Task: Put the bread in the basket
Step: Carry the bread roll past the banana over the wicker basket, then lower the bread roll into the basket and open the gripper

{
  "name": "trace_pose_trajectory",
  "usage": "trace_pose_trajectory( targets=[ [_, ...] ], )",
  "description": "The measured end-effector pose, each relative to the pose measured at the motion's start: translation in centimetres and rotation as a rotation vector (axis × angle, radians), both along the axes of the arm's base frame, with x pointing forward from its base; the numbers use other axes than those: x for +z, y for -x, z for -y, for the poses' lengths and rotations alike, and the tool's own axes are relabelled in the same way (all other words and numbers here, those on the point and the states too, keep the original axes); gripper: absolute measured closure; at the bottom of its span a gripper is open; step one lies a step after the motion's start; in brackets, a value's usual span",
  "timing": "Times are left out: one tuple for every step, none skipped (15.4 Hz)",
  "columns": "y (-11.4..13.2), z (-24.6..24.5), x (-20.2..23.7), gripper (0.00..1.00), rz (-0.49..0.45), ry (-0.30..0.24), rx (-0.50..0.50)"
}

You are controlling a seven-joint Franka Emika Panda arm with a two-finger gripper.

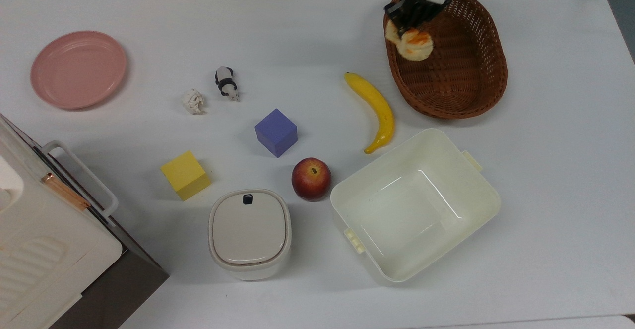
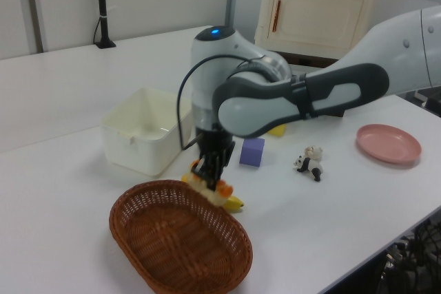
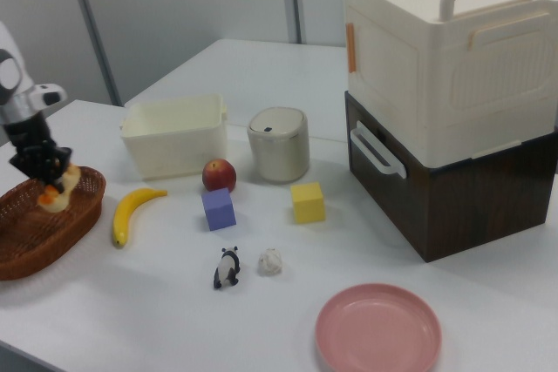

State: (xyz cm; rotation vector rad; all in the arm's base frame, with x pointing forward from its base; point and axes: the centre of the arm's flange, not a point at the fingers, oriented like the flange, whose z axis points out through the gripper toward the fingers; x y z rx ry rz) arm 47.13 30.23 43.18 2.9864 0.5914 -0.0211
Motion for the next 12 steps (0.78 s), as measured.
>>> trace_pose_trajectory(
  targets=[
    [0.9,-1.3,0.0,0.88,0.004,-0.001,-0.022],
    [1.7,-2.6,-0.1,0.88,0.006,-0.003,-0.038],
    [2.5,-3.6,-0.1,0.87,0.009,-0.004,-0.049],
    [3.2,-4.5,-0.1,0.86,0.010,-0.005,-0.057],
    [3.6,-5.0,-0.1,0.84,0.012,-0.005,-0.068],
    [3.9,-5.4,-0.2,0.75,0.012,-0.005,-0.084],
    [3.9,-5.5,-0.4,0.60,0.011,-0.004,-0.108],
    [3.9,-5.4,-0.6,0.49,0.009,-0.003,-0.116],
    [3.8,-5.4,-0.7,0.38,0.008,-0.002,-0.120],
    [3.8,-5.4,-0.7,0.30,0.007,-0.002,-0.124],
    [3.7,-5.3,-0.7,0.20,0.007,-0.002,-0.126],
    [3.7,-5.3,-0.7,0.09,0.007,-0.002,-0.130]
  ],
)
